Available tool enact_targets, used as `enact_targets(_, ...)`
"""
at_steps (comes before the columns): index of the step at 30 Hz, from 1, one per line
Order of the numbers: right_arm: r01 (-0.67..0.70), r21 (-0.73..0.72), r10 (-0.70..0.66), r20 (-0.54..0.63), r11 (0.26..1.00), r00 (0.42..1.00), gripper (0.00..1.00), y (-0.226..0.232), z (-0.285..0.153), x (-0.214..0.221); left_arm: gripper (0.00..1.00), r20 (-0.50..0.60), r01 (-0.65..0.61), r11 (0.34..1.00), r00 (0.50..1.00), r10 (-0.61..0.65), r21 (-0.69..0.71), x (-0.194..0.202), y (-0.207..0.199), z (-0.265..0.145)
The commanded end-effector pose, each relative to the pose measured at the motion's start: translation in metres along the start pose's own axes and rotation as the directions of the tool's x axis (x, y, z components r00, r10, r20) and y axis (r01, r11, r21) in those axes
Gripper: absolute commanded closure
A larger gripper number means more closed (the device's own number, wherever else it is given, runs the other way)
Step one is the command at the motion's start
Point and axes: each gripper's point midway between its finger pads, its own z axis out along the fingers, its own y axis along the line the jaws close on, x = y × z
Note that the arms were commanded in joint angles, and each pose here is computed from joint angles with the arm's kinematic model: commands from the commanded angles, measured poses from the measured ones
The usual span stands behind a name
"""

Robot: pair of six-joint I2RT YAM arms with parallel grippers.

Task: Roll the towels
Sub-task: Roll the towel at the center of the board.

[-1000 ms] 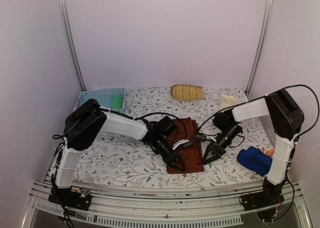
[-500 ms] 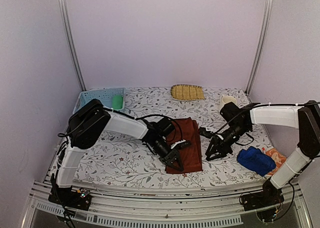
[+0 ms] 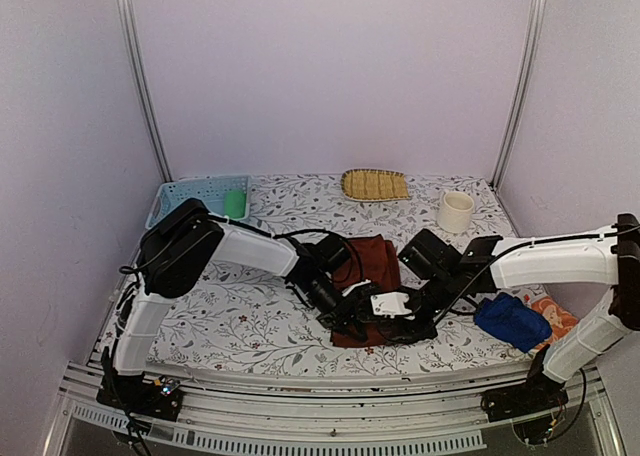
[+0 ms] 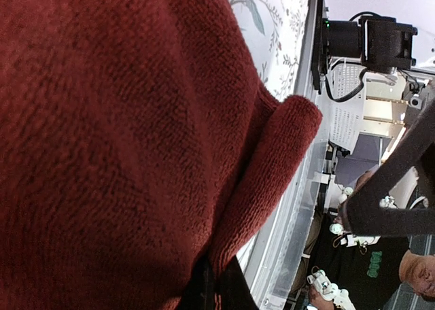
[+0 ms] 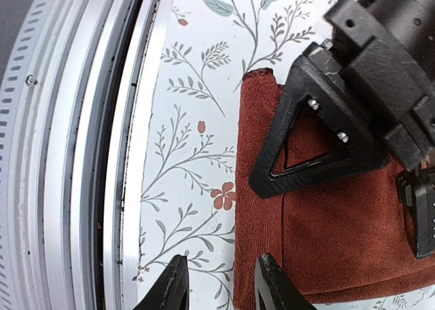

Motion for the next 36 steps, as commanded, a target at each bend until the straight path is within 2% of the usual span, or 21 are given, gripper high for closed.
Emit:
enact_targets(1,0.066,0.085,-0.059,-0.072,0.994,0.996,0.64,-0.006,0.021,0.005,1.0,-0.038,0.158,0.983,0.986,-0.162,-0.097,0.017,0.043,0.005)
enact_targets(6,0.053,0.128,-0.037,-0.125,0.99,0.992,0.64,-0.016,0.036,0.013,1.0,-0.043,0.159,0.983,0.986,-0.164,-0.096,0.016,0.043,0.006)
enact_targets(16,0.042,0.114,-0.017,-0.212,0.993,0.977,0.65,-0.013,0.057,0.042,1.0,-0.034,0.153,0.983,0.987,-0.158,-0.101,0.011,0.045,0.001)
enact_targets(19,0.037,0.107,-0.009,-0.255,0.994,0.967,0.74,-0.012,0.063,0.055,1.0,-0.014,0.122,0.986,0.992,-0.125,-0.115,0.004,0.042,-0.005)
enact_targets(22,0.025,0.087,-0.001,-0.274,0.996,0.962,0.85,-0.007,0.066,0.062,0.87,0.042,0.059,0.986,0.998,-0.053,-0.156,-0.012,0.036,-0.024)
enact_targets(26,-0.024,0.005,0.024,-0.246,1.0,0.969,0.93,0.007,0.061,0.058,0.76,0.182,-0.037,0.967,0.979,0.085,-0.252,-0.03,0.017,-0.069)
enact_targets(29,-0.11,-0.121,0.087,-0.182,0.987,0.979,0.95,0.021,0.05,0.046,0.7,0.339,-0.118,0.925,0.907,0.248,-0.362,-0.037,-0.006,-0.108)
enact_targets(32,-0.205,-0.259,0.177,-0.125,0.944,0.976,0.96,0.031,0.038,0.035,0.66,0.45,-0.17,0.861,0.795,0.407,-0.479,-0.026,-0.03,-0.14)
enact_targets(34,-0.269,-0.346,0.251,-0.096,0.899,0.963,0.96,0.031,0.031,0.028,0.63,0.461,-0.214,0.793,0.716,0.524,-0.57,-0.006,-0.041,-0.147)
enact_targets(36,-0.335,-0.44,0.339,-0.072,0.833,0.938,0.97,0.025,0.022,0.021,0.6,0.423,-0.275,0.679,0.61,0.671,-0.681,0.008,-0.061,-0.147)
